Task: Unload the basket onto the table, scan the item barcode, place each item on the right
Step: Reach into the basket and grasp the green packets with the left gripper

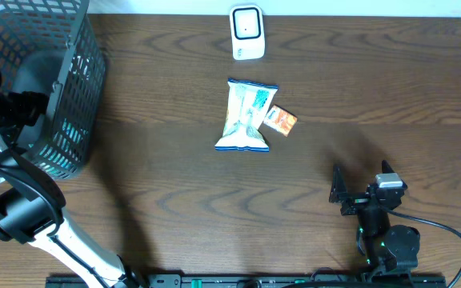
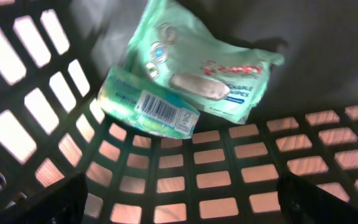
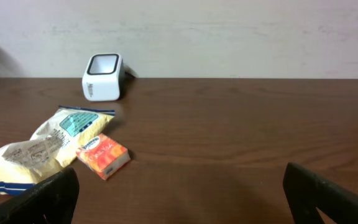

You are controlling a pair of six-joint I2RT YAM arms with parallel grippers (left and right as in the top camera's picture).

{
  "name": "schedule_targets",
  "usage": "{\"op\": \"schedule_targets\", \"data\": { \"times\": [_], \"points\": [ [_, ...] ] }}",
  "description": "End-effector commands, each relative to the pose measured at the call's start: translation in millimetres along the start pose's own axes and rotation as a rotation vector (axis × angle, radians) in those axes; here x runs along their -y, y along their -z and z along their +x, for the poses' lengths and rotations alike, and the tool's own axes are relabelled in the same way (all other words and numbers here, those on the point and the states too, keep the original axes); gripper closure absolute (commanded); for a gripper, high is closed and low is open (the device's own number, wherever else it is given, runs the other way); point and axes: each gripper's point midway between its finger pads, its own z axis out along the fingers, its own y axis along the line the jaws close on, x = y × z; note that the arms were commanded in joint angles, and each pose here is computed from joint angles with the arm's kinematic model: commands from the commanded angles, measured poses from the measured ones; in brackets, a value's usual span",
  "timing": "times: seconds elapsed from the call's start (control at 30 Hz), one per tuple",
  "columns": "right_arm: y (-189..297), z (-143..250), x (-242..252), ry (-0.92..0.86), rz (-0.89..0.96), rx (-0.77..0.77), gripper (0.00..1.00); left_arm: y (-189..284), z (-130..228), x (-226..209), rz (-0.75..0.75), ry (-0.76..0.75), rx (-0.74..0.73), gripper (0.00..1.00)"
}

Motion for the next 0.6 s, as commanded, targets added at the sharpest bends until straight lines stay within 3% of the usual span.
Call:
{"op": "schedule_targets", "data": {
  "times": [0.0,0.57],
  "points": [
    [0.1,1.0,1.4,-0.010,0.006,-0.002,0.01,-8.0,-0.8,-5.1,-0.034,0.227,0.002,0.04],
    [0.1,1.0,1.4,-0.010,0.006,-0.002,0.01,-79.5,-10.3,-19.2,-0.109,0.369,0.058,0.03]
  ]
}}
